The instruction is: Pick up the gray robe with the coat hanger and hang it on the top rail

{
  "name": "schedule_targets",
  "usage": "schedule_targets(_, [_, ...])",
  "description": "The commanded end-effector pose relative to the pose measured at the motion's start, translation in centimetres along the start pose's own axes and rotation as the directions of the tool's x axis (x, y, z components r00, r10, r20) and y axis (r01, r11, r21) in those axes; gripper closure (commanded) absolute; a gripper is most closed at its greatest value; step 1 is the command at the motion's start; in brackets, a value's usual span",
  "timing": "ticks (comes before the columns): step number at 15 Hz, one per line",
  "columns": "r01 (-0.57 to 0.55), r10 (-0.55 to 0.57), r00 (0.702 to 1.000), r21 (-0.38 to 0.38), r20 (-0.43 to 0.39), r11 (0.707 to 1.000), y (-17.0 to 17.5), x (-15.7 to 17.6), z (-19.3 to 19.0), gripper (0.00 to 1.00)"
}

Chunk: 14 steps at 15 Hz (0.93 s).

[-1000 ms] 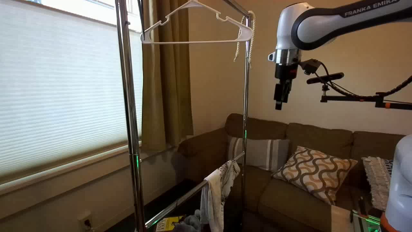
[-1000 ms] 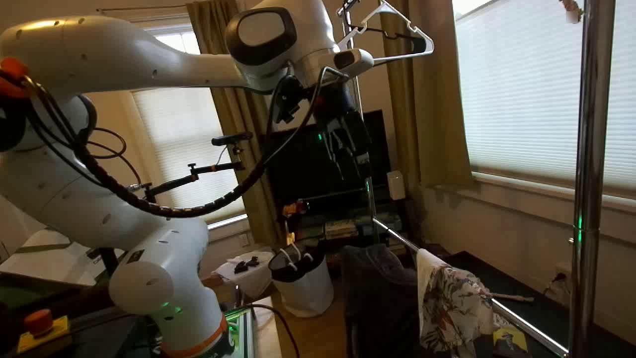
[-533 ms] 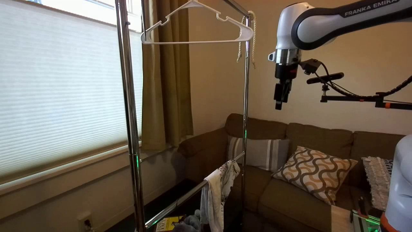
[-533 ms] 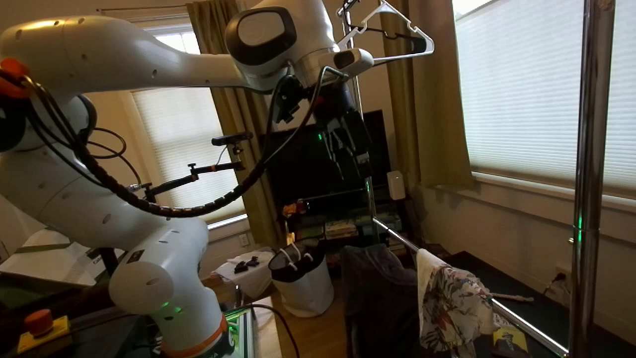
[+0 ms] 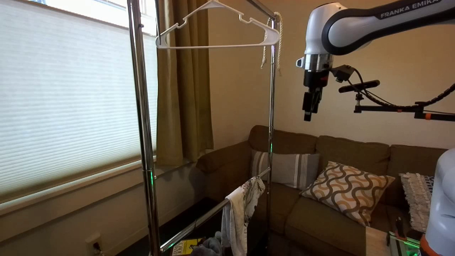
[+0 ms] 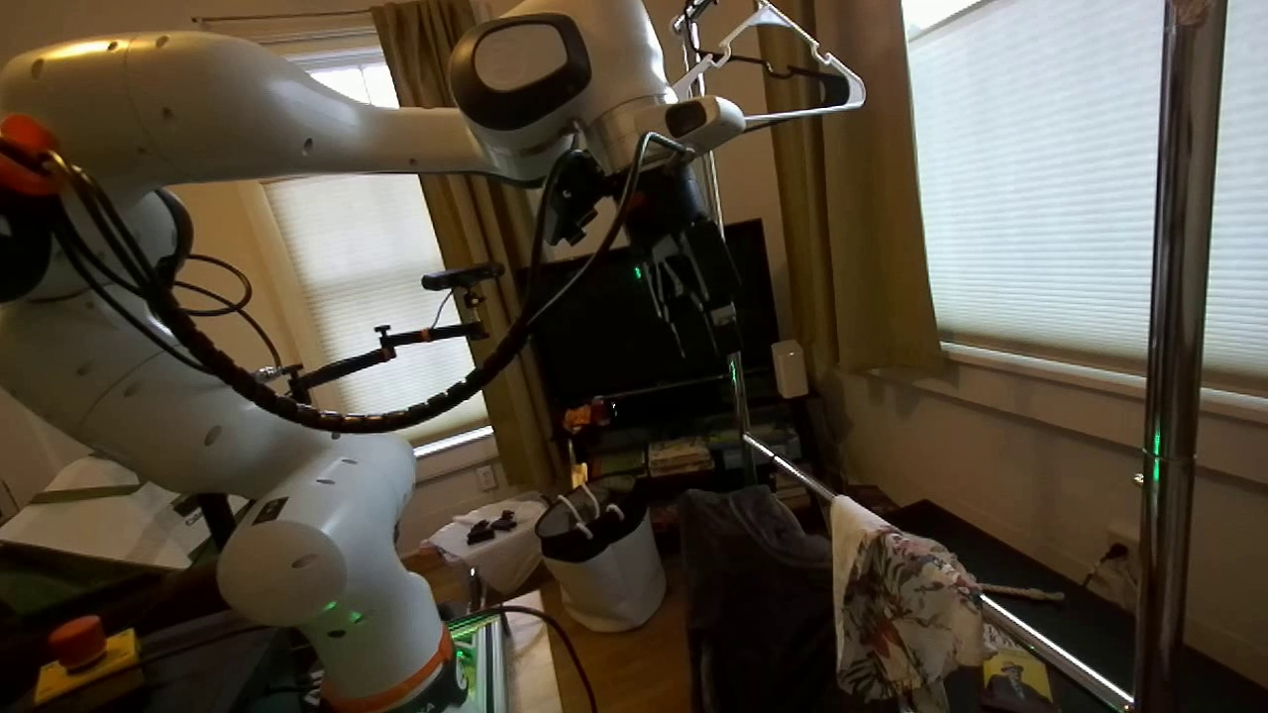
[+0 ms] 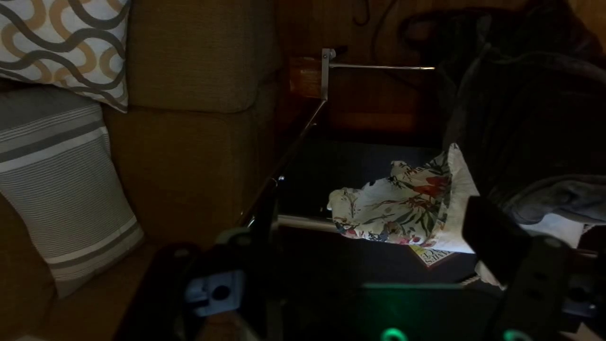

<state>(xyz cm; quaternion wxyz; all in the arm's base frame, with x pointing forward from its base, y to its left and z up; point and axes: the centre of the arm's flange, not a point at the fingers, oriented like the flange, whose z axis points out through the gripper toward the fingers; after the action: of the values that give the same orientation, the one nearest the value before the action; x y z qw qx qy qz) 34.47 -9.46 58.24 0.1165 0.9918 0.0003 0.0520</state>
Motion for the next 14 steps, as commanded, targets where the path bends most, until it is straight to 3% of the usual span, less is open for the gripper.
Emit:
schedule_targets(1, [0.0, 0.0, 1.0, 0.0, 0.0, 1.0, 0.0, 0.0, 0.0, 0.0])
schedule_targets(10, [0.0, 0.0, 1.0, 0.0, 0.0, 1.0, 0.0, 0.0, 0.0, 0.0])
schedule_targets(12, [0.028, -0.029, 0.999, 0.028, 0.035, 0.999, -4.1, 2.2, 0.7, 0.0])
schedule_targets(14, [0.111, -0.116, 0.993, 0.101, 0.039, 0.989, -9.9, 4.2, 1.0, 0.0])
